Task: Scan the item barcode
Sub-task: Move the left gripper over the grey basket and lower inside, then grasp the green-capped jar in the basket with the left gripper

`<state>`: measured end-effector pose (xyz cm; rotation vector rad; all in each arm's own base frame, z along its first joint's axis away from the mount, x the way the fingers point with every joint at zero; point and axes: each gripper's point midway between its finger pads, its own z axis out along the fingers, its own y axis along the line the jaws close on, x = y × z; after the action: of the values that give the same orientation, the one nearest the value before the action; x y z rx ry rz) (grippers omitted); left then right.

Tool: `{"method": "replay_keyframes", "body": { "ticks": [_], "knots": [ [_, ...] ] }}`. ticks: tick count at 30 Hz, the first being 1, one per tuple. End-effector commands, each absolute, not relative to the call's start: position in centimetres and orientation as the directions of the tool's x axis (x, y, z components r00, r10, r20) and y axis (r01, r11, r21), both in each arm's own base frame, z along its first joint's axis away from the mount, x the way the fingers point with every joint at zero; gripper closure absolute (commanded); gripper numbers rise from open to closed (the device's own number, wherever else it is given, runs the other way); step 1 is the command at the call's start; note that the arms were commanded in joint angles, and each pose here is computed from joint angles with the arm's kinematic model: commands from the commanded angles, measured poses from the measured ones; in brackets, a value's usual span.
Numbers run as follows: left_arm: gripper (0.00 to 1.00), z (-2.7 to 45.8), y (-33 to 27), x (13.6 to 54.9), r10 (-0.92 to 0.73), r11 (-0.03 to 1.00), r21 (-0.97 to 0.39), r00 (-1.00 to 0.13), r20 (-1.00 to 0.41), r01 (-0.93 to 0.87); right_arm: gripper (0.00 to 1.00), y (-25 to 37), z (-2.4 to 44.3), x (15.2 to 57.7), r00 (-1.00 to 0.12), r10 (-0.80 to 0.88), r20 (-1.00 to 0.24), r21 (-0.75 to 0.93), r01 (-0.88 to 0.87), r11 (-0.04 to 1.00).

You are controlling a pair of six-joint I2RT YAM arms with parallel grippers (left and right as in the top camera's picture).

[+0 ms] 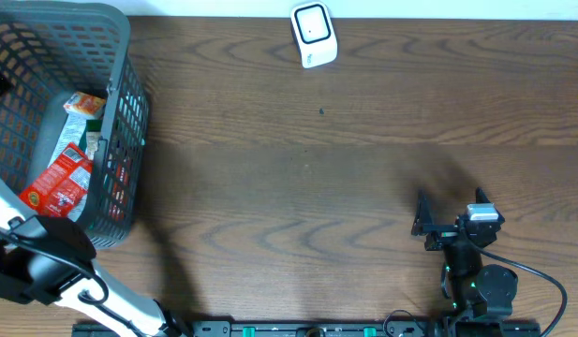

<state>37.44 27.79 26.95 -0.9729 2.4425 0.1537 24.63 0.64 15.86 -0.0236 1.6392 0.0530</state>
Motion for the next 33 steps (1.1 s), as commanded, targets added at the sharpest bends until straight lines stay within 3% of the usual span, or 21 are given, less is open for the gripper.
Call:
{"method": "replay_keyframes", "body": {
  "ticks": [1, 12, 33],
  "knots": [
    [0.15, 25.7, 27.9, 38.4, -0.606, 0.758, -0.099, -0.641, -0.47, -0.644, 0.01, 0.8, 15.8, 24.6, -0.07, 0.03, -0.997, 0.034, -0.053, 0.998],
    [0.14, 24.2, 28.4, 39.3, -0.533, 0.816, -0.059, -0.708, -0.464, -0.576, 0.01, 0.8, 15.8, 24.6, -0.07, 0.03, -0.997, 0.034, -0.053, 0.998],
    [0.14, 19.0, 29.0, 40.0, -0.544, 0.824, -0.055, -0.758, -0.359, -0.565, 0.01, 0.8, 15.8, 24.6, -0.07, 0.03, -0.997, 0.034, -0.053, 0.998]
  ]
}}
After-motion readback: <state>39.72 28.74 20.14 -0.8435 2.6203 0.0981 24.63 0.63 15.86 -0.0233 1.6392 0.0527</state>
